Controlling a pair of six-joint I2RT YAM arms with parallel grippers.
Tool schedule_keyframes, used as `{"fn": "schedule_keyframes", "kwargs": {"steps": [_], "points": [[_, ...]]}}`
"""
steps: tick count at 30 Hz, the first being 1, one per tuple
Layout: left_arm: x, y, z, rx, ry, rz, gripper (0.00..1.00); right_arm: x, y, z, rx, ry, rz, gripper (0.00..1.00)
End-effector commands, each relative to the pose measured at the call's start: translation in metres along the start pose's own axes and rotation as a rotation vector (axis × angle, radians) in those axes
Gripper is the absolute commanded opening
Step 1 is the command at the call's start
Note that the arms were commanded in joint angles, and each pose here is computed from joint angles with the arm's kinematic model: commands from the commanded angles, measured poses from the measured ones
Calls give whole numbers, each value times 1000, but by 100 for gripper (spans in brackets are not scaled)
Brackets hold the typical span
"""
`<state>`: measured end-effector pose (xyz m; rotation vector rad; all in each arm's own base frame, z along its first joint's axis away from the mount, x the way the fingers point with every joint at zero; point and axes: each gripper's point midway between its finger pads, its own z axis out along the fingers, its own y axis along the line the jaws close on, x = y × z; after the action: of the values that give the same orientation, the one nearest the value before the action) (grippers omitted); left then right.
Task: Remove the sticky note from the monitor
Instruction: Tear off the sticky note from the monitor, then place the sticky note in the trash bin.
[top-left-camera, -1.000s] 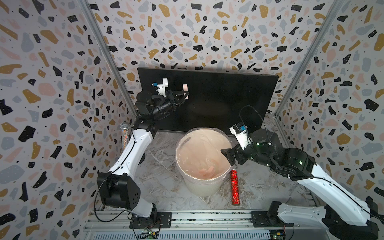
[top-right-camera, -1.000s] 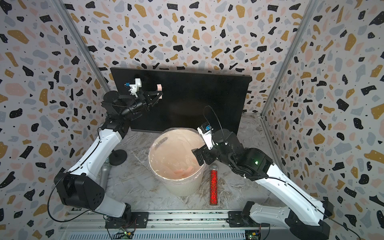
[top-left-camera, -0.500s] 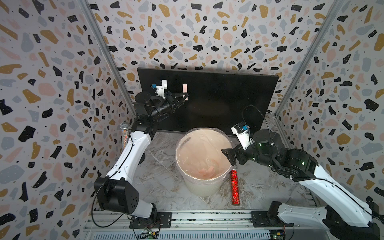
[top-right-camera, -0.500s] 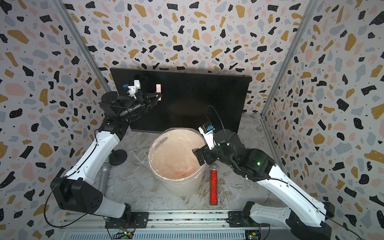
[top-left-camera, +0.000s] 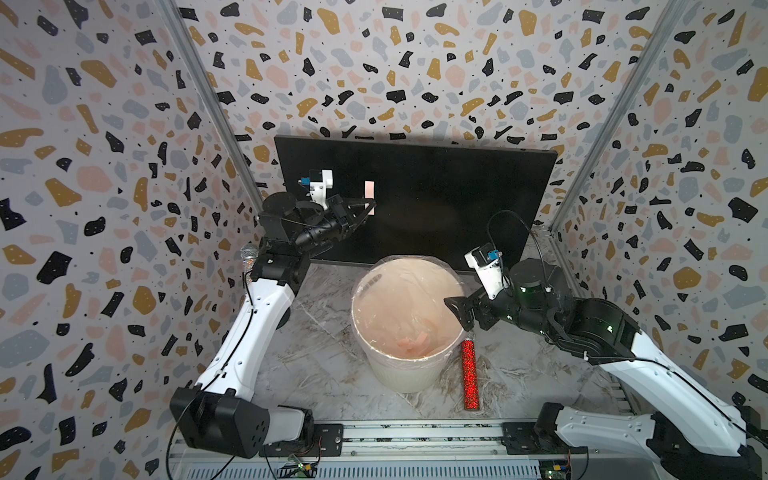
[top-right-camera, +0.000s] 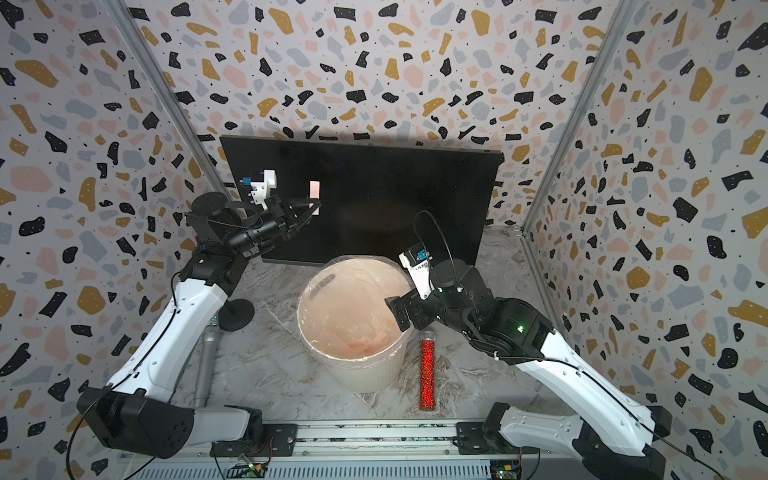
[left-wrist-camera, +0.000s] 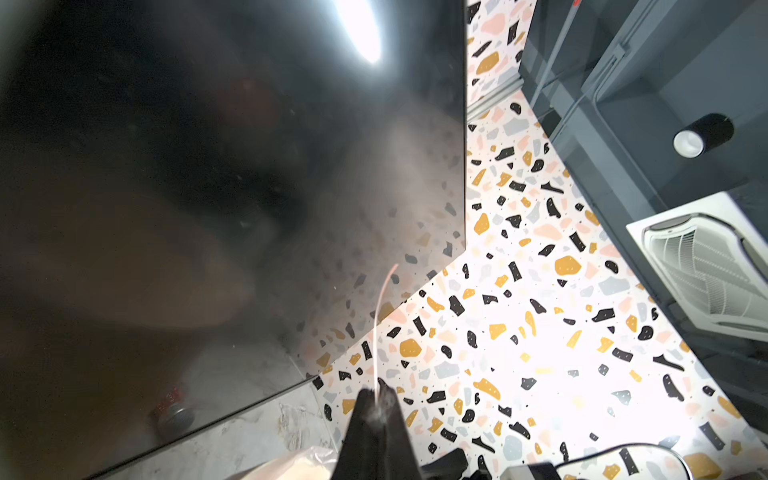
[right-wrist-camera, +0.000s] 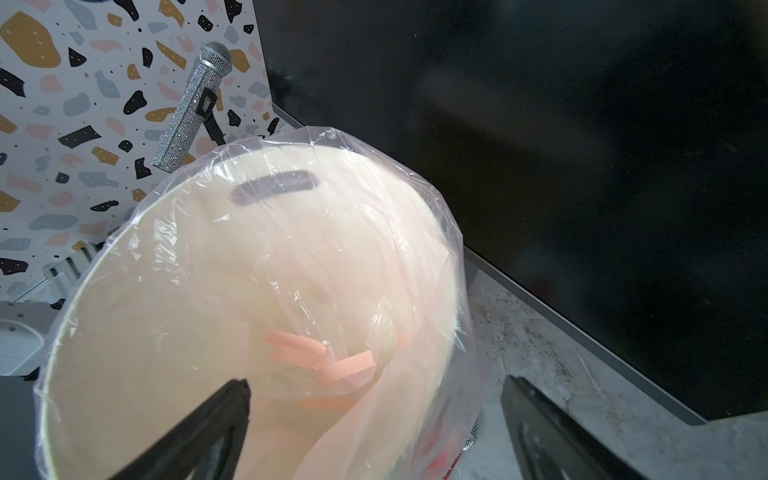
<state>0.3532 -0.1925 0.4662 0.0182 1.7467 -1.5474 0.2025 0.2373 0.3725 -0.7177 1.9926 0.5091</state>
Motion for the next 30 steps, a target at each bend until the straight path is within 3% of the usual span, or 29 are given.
{"fn": "schedule_keyframes", "kwargs": {"steps": [1,14,30], "points": [[20,-21,-9,11,36,100,0,-2,-2,-8,-1,-17,14,100],[105,-44,-23,-55,225,188,0,-3,-4,-11,8,-29,22,100],[201,9,-42,-283,501,236,0,-1,-8,-17,21,-41,21,100]]}}
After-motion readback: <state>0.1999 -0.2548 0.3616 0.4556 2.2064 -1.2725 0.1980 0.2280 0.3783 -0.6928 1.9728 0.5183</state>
